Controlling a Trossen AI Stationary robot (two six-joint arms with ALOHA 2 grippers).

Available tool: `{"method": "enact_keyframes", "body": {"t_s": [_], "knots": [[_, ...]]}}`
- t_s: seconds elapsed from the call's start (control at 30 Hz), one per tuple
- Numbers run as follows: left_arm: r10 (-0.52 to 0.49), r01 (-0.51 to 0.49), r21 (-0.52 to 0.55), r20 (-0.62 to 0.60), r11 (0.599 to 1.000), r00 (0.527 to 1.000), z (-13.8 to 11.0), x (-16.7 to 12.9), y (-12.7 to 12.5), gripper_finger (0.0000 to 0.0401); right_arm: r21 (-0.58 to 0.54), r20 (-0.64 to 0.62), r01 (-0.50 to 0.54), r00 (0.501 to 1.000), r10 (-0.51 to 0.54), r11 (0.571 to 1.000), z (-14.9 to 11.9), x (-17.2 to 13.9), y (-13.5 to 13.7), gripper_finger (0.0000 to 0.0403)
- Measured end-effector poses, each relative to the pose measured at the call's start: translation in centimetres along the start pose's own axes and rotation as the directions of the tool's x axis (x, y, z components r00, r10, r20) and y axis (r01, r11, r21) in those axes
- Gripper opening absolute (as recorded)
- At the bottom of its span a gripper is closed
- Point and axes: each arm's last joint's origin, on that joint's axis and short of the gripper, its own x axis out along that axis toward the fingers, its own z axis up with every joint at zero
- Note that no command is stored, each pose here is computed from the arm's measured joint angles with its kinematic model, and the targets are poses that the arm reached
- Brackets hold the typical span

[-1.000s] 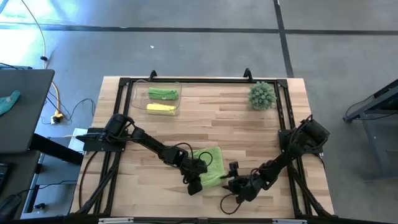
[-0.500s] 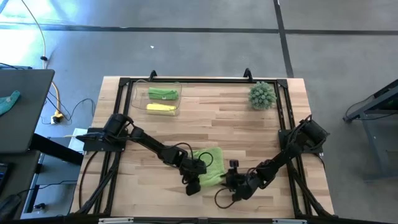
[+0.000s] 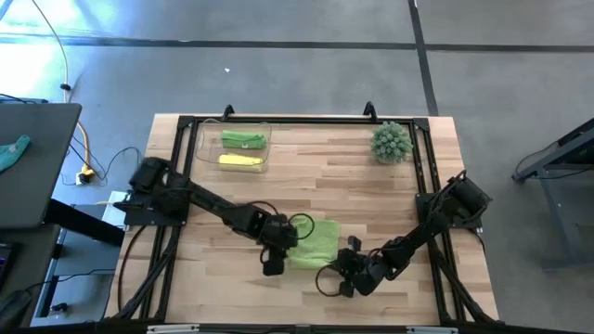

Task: Roll microfiber towels into tight, uniform cylinder then place into a basket
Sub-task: Roll the light green microfiber cloth

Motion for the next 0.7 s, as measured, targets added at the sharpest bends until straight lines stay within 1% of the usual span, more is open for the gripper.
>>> {"method": "enact_keyframes", "body": {"t_s": [0.1,0.17,0.2,0.27,0.37,0.4,0.47,0.53,0.63,0.7], "knots": [[0.061,-0.065,0.061,0.066,0.996,0.996,0.1,-1.2,-1.0,0.0108,0.121,0.0,0.0,1.0,0.0,0.993,0.0,0.0,0.0,0.0011],[0.085,-0.097,0.109,0.111,0.989,0.99,0.1,-1.5,-1.9,0.0108,0.204,0.001,0.001,1.0,-0.001,0.979,0.0,0.0,0.0,0.0011],[0.087,-0.105,0.128,0.138,0.986,0.987,0.1,-1.5,-2.4,0.0108,0.239,0.001,0.0,1.0,0.0,0.971,0.0,0.0,0.0,0.0011],[0.086,-0.112,0.166,0.154,0.98,0.984,-0.2,-1.4,-3.3,0.0108,0.301,0.006,-0.002,1.0,0.0,0.954,0.0,0.0,0.0,0.0011],[0.081,-0.127,0.234,0.197,0.964,0.977,-0.5,-0.4,-4.8,0.0109,0.373,0.008,-0.005,1.0,0.002,0.928,0.1,0.0,0.0,0.0012],[0.104,-0.154,0.264,0.194,0.952,0.975,-0.9,-0.1,-5.1,0.0109,0.392,0.009,-0.006,1.0,0.003,0.92,0.1,0.0,0.0,0.0012],[0.138,-0.21,0.303,0.24,0.93,0.961,-1.1,0.9,-5.7,0.011,0.417,0.01,-0.008,1.0,0.004,0.909,0.1,0.0,0.0,0.0012],[0.194,-0.277,0.335,0.261,0.901,0.946,-1.4,1.7,-5.9,0.0111,0.428,0.015,-0.015,1.0,0.009,0.904,0.1,0.0,0.0,0.0012],[0.261,-0.353,0.34,0.287,0.872,0.922,-1.5,3.0,-5.6,0.0118,0.436,0.017,-0.026,1.0,0.02,0.899,0.2,0.1,0.1,0.0012],[0.287,-0.379,0.322,0.3,0.867,0.91,-1.4,3.5,-5.2,0.0127,0.436,0.016,-0.029,1.0,0.024,0.899,0.2,0.1,0.1,0.0012]]}}
